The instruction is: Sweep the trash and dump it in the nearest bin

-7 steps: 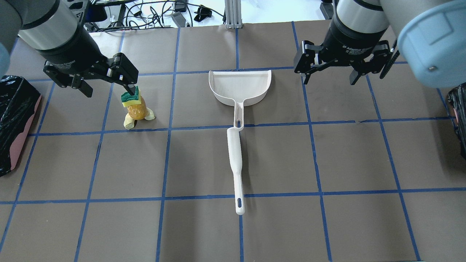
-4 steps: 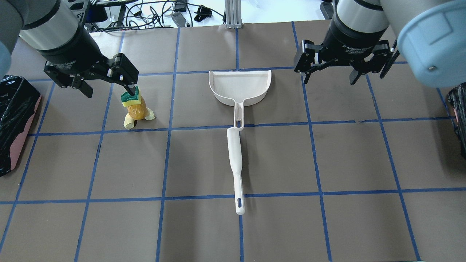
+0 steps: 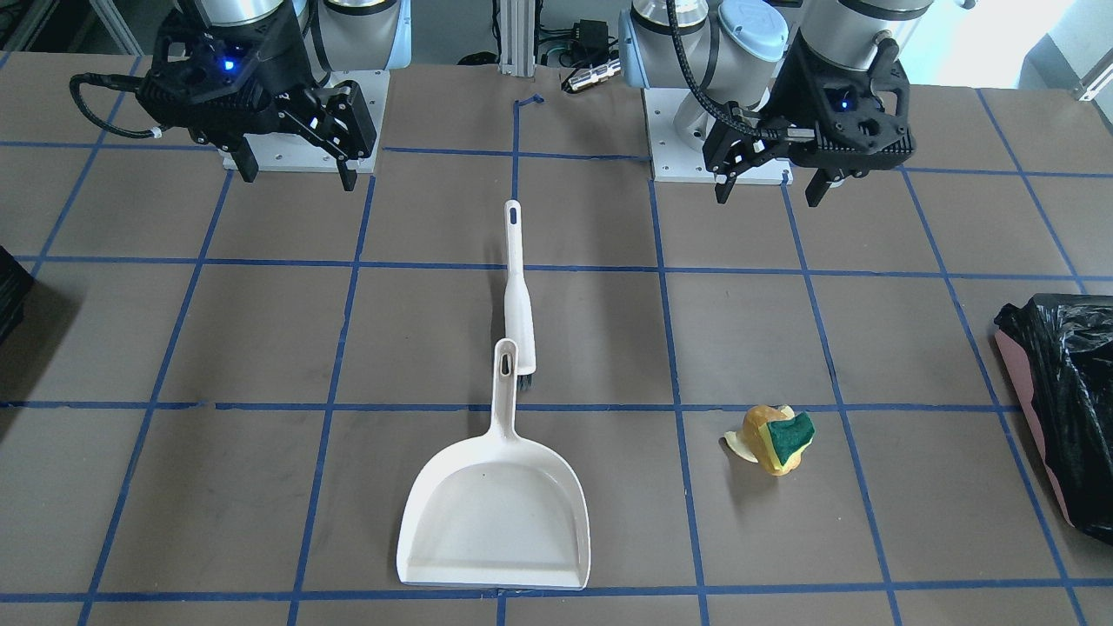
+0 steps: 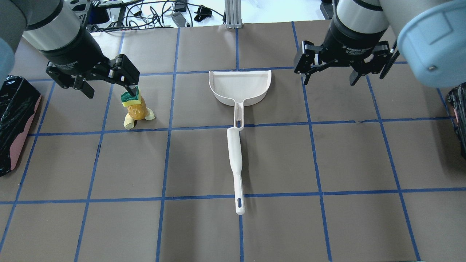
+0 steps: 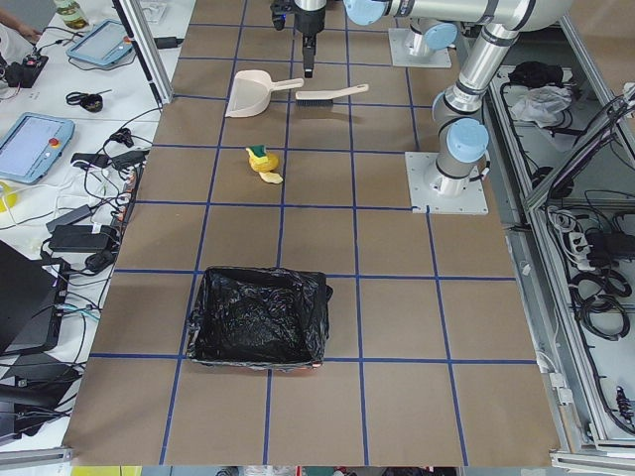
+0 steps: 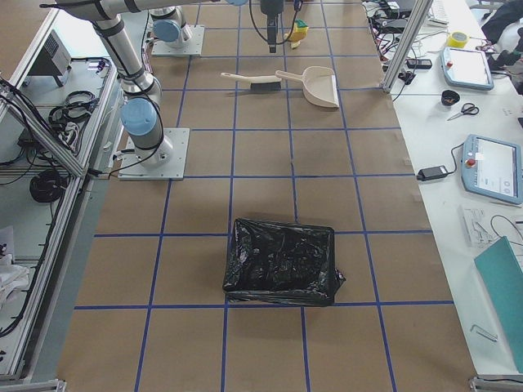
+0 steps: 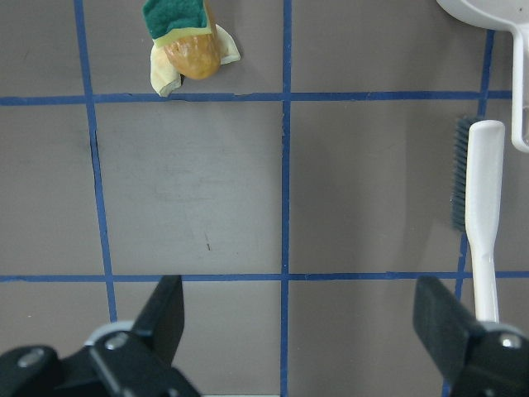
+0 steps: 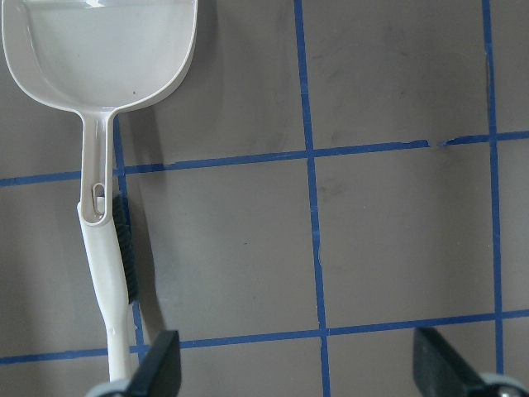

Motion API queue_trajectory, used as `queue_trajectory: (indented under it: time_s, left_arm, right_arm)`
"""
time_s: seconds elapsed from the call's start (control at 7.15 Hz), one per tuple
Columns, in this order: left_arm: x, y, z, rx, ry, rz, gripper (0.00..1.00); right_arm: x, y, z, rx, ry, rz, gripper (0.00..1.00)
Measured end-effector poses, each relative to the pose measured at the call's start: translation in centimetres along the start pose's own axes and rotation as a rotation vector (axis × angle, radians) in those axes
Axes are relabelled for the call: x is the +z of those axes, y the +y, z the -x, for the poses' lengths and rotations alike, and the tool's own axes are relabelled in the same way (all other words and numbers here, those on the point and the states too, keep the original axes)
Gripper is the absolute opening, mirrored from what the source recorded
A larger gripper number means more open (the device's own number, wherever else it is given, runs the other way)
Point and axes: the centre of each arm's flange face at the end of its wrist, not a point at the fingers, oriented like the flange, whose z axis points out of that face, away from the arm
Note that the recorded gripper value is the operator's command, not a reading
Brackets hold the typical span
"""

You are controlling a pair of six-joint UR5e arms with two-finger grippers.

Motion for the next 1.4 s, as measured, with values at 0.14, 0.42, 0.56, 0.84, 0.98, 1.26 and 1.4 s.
queue_trajectory:
  time_s: [0.14, 0.42, 0.56, 0.84, 0.98, 1.26, 1.4]
  left_arm:
    - [-0.1, 0.1, 0.0, 0.0, -0.002, -0.001, 1.0]
    - [-0.2, 0.2, 0.0, -0.001, -0.002, -0.003, 1.0]
    - [-0.1, 0.1, 0.1, -0.002, 0.0, -0.001, 1.0]
    - [0.3, -0.7, 1.0, -0.018, 0.0, 0.004, 1.0]
    - [0.7, -1.6, 1.5, -0.027, -0.004, -0.003, 1.0]
    - [2.6, -4.2, 1.5, -0.035, 0.0, -0.019, 1.0]
    - [3.9, -5.6, 0.8, -0.023, -0.001, -0.031, 1.0]
  right_arm:
    - [0.0, 0.0, 0.0, -0.001, 0.0, 0.001, 1.0]
    - [0.2, 0.1, 0.0, -0.001, 0.001, 0.005, 1.0]
    - [0.4, 0.2, 0.1, -0.002, 0.002, 0.009, 1.0]
    - [1.3, 0.7, 0.7, -0.014, 0.004, 0.027, 1.0]
    - [1.7, 1.0, 1.1, -0.023, 0.006, 0.036, 1.0]
    - [3.8, 1.5, 1.3, -0.031, 0.016, 0.078, 1.0]
    - [6.1, 2.0, 1.3, -0.032, 0.026, 0.119, 1.0]
